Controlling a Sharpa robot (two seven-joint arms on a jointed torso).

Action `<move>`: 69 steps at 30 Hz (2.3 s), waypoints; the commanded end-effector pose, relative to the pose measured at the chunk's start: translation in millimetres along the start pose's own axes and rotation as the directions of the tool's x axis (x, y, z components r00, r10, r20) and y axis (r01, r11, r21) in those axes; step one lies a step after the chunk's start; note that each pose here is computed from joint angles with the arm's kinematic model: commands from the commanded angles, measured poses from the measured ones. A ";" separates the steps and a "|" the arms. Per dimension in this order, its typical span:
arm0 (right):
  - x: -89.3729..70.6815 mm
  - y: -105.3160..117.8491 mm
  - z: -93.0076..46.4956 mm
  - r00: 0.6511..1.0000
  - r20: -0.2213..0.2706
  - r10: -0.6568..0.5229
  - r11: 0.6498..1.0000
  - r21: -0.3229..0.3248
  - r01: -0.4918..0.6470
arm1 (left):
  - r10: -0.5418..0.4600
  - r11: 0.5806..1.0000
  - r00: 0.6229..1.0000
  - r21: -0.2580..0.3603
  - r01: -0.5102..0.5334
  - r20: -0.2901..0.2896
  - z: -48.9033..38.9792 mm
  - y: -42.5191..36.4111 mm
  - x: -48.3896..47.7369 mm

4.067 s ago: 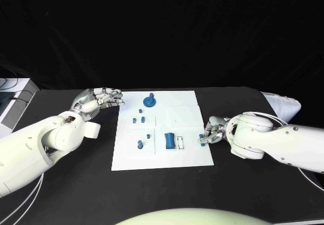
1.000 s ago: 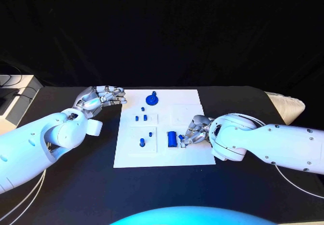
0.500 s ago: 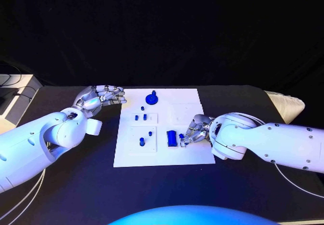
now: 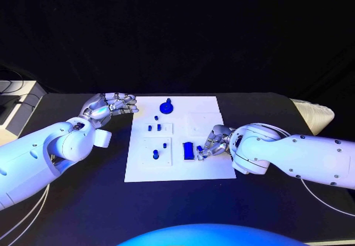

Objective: Assemble the parts on the task board

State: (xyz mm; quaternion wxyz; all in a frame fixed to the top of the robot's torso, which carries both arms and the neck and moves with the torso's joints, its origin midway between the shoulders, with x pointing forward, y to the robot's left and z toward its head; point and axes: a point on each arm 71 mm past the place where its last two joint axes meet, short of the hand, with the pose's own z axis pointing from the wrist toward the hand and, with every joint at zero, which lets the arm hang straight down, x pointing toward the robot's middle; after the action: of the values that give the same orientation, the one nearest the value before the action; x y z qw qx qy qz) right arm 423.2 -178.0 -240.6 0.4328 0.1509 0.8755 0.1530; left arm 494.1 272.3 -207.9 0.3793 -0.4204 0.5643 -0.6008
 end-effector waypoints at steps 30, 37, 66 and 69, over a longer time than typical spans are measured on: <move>2.1 1.5 -0.1 1.000 0.004 0.003 1.000 -0.009 -0.003 | -0.004 1.000 1.000 0.006 0.004 -0.017 0.5 -0.8 2.7; -1.1 -3.1 -1.9 1.000 0.021 0.007 1.000 -0.016 -0.006 | -0.004 1.000 1.000 0.005 0.004 -0.016 0.5 -0.7 2.4; 4.1 -20.8 -15.6 0.997 -0.048 0.060 0.989 -0.129 -0.065 | -0.005 1.000 1.000 0.002 0.005 -0.018 0.8 1.4 2.3; 6.0 -21.7 -13.9 0.997 -0.041 0.061 0.991 -0.117 -0.066 | -0.005 1.000 1.000 0.003 0.006 -0.019 0.8 1.5 2.5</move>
State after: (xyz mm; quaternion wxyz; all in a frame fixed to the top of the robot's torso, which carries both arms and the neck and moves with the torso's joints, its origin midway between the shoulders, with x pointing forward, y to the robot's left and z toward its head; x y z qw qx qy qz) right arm 406.5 -199.3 -244.6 0.4235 0.1582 0.8658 0.2145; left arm 494.5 272.3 -209.9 0.3783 -0.4218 0.5657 -0.5991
